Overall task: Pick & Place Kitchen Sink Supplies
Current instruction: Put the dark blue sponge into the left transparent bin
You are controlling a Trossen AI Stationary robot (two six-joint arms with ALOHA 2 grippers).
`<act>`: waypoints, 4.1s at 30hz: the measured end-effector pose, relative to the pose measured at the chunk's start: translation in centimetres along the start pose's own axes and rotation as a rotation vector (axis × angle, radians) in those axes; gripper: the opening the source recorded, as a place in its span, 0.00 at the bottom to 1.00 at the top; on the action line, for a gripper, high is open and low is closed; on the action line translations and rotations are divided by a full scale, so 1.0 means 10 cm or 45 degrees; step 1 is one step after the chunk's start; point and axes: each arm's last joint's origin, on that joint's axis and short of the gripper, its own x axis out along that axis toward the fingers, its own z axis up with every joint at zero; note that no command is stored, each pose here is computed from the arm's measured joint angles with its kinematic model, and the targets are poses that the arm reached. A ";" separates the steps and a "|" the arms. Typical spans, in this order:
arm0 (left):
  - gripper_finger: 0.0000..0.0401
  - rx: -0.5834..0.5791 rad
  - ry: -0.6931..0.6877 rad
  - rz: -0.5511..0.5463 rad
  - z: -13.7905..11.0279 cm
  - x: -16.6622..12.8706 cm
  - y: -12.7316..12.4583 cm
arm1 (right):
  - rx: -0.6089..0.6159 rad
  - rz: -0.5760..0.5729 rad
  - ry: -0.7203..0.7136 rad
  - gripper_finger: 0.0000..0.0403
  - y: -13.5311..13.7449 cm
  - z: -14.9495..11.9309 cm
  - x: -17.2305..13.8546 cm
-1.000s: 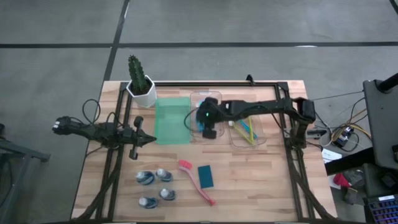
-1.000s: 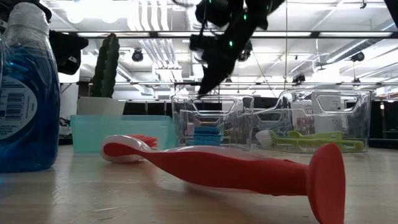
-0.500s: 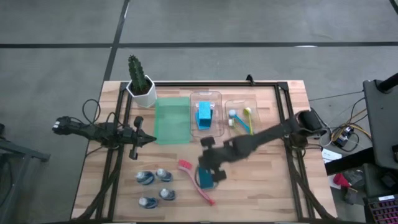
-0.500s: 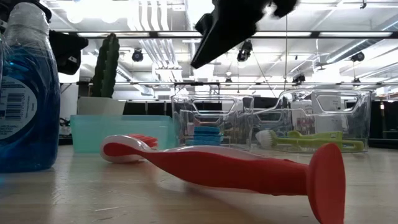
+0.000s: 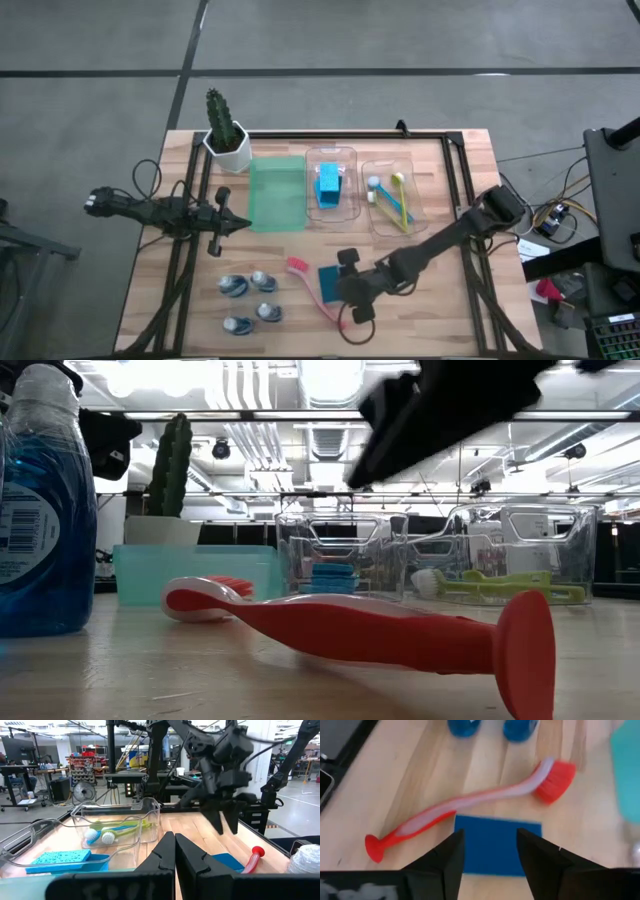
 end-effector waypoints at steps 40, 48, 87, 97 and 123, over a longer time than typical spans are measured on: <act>0.01 0.001 0.006 0.000 0.00 0.00 0.00 | 0.064 0.049 0.105 0.23 -0.01 -0.42 0.62; 0.01 0.001 0.006 -0.001 0.00 0.00 0.00 | 0.028 -0.036 0.173 0.03 -0.06 -0.39 0.57; 0.01 0.002 0.010 0.000 -0.01 0.00 0.00 | 0.024 -0.044 0.159 0.10 -0.08 0.26 0.18; 0.01 0.002 0.010 -0.001 -0.01 0.00 0.00 | 0.106 0.011 0.229 0.44 0.03 0.06 0.59; 0.01 0.001 0.010 0.000 -0.01 0.00 0.00 | 0.062 0.010 0.429 0.04 -0.16 -0.17 0.79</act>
